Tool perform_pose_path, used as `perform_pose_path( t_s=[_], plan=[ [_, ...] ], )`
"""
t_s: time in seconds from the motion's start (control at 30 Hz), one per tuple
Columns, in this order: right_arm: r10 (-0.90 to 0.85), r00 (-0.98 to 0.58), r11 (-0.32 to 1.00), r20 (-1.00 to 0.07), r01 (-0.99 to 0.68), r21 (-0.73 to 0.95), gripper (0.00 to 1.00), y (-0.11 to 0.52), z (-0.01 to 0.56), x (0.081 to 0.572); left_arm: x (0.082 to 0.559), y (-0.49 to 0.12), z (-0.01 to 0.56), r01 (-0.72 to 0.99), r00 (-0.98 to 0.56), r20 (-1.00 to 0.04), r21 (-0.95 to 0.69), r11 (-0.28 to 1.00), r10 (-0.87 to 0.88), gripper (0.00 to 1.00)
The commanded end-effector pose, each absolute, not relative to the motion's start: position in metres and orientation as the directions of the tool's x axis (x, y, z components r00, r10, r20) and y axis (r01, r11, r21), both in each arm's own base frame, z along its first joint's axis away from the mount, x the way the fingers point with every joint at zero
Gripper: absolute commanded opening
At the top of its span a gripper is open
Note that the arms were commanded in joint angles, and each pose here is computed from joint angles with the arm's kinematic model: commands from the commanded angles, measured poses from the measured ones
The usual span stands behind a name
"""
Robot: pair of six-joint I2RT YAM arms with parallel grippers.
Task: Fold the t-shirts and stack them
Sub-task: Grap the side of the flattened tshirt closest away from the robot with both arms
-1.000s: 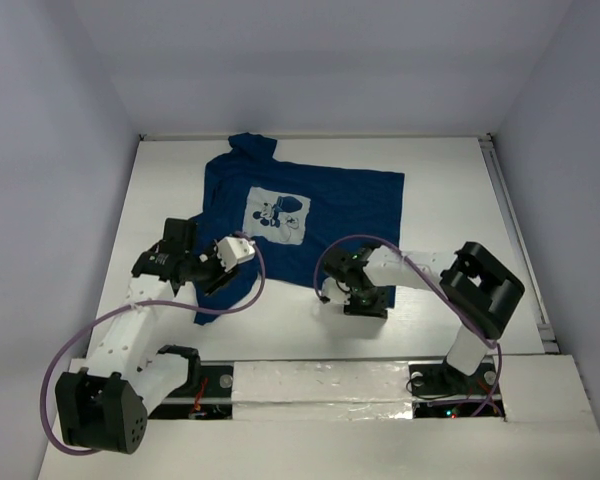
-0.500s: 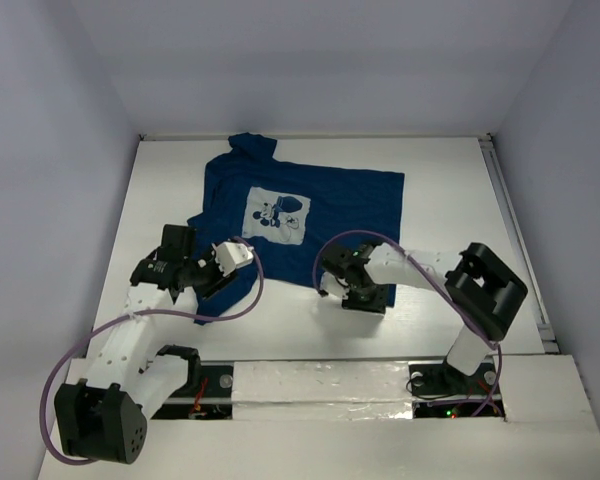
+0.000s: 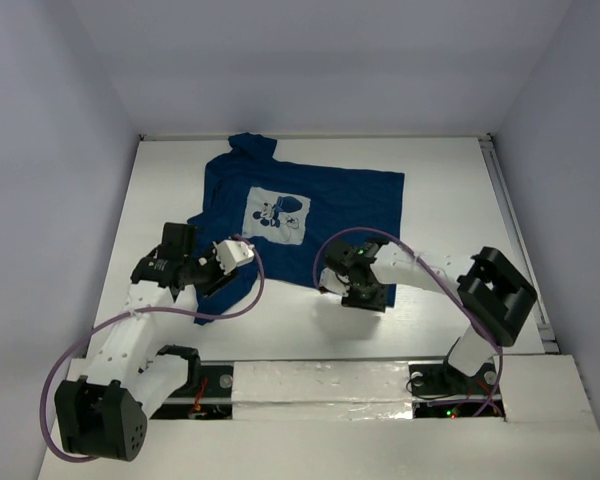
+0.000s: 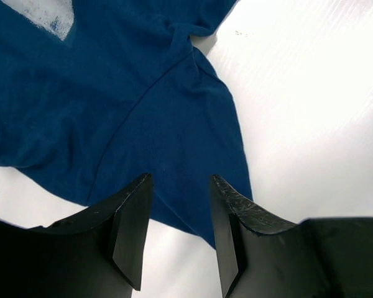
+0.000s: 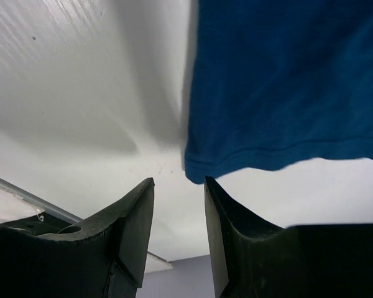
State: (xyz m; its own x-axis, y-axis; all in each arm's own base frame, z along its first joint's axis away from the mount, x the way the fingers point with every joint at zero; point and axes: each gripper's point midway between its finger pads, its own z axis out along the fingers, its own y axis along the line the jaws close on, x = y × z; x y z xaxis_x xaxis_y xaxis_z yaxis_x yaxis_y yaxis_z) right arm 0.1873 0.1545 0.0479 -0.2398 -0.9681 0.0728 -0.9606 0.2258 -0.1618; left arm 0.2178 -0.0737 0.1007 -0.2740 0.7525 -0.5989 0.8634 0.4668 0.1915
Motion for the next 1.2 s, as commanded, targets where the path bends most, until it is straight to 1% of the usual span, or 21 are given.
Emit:
perform_pose_path(
  t_s=[0.0, 0.17, 0.33, 0.47, 0.73, 0.83, 0.97, 1.03, 1.17],
  plan=[
    [-0.963, -0.242, 0.227, 0.115, -0.965, -0.133, 0.43, 0.152, 0.030, 0.182, 0.225, -0.082, 0.115, 0.870, -0.238, -0.633, 0.199, 0.452, 0.737, 0.38],
    [-0.962, -0.236, 0.220, 0.135, -0.968, -0.123, 0.44, 0.153, 0.019, 0.183, 0.221, -0.079, 0.107, 0.870, -0.254, -0.615, 0.192, 0.454, 0.747, 0.38],
    [-0.961, -0.232, 0.215, 0.150, -0.969, -0.124, 0.43, 0.154, 0.011, 0.185, 0.221, -0.079, 0.110, 0.866, -0.246, -0.620, 0.204, 0.456, 0.745, 0.38],
    [-0.956, -0.244, 0.220, 0.163, -0.964, -0.149, 0.43, 0.151, 0.016, 0.188, 0.224, -0.078, 0.114, 0.863, -0.244, -0.620, 0.212, 0.459, 0.745, 0.38],
    [-0.966, -0.253, 0.238, 0.054, -0.951, -0.196, 0.43, 0.164, 0.060, 0.198, 0.232, -0.080, 0.125, 0.858, -0.231, -0.632, 0.225, 0.461, 0.740, 0.38],
    [-0.966, -0.257, 0.244, 0.035, -0.947, -0.208, 0.43, 0.166, 0.063, 0.200, 0.232, -0.082, 0.123, 0.861, -0.231, -0.639, 0.217, 0.461, 0.734, 0.38],
    [-0.965, -0.260, 0.259, -0.029, -0.936, -0.237, 0.43, 0.175, 0.061, 0.208, 0.229, -0.082, 0.119, 0.860, -0.237, -0.637, 0.214, 0.464, 0.734, 0.38],
    [-0.965, -0.259, 0.263, -0.046, -0.933, -0.245, 0.44, 0.179, 0.056, 0.211, 0.229, -0.081, 0.117, 0.858, -0.237, -0.635, 0.217, 0.465, 0.735, 0.38],
    [-0.964, -0.265, 0.259, -0.009, -0.933, -0.250, 0.44, 0.178, 0.040, 0.214, 0.230, -0.083, 0.120, 0.858, -0.235, -0.644, 0.214, 0.467, 0.728, 0.38]
  ],
)
